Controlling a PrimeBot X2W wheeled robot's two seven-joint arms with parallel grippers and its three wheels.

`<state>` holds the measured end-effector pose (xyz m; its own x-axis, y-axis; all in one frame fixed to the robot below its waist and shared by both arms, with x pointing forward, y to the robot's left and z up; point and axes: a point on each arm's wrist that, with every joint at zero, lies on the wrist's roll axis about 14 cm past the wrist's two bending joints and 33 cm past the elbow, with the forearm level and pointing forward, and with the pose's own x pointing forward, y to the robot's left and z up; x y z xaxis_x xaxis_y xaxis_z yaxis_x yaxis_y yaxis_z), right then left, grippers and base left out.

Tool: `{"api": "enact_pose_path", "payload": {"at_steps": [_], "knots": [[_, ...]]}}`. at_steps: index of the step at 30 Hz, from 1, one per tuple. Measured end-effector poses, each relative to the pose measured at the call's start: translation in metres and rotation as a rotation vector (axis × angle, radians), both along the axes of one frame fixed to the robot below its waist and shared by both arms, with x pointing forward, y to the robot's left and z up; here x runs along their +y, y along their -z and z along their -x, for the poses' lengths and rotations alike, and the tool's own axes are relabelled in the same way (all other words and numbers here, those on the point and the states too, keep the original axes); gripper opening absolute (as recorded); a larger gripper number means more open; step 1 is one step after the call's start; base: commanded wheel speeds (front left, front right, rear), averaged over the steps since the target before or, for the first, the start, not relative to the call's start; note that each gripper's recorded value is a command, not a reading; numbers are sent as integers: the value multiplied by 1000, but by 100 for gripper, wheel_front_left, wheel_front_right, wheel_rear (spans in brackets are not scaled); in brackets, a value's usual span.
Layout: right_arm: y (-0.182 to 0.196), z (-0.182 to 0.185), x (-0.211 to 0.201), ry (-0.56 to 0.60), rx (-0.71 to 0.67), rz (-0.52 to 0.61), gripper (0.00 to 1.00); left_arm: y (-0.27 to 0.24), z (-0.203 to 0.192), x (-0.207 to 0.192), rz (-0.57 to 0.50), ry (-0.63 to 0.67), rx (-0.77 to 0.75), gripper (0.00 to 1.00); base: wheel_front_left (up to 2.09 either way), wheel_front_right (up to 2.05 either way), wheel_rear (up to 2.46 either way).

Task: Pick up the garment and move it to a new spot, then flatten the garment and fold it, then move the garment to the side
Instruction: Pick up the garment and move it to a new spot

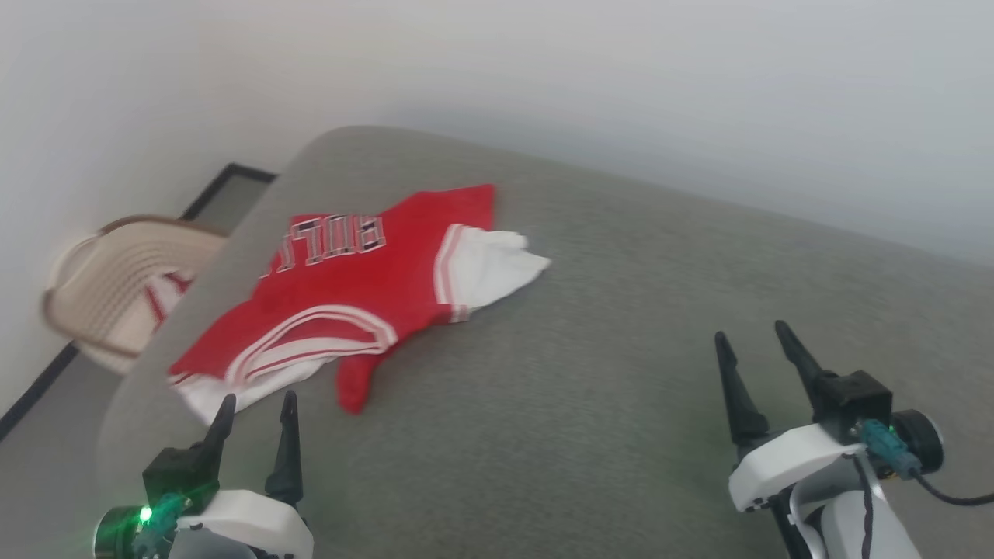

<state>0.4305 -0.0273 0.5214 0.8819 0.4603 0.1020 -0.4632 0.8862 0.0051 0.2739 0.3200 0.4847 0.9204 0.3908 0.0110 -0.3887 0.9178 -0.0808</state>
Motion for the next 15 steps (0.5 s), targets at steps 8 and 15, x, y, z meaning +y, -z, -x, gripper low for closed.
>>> {"api": "enact_pose_path", "payload": {"at_steps": [8, 15], "knots": [[2, 13, 78, -212, 11, -1, 100, 2, 56, 34, 20, -180, -12, 100, 0, 0, 0], [6, 16, 109, -300, 26, -6, 100, 6, 75, 42, 28, -246, 3, 100, 0, 0, 0]]}}
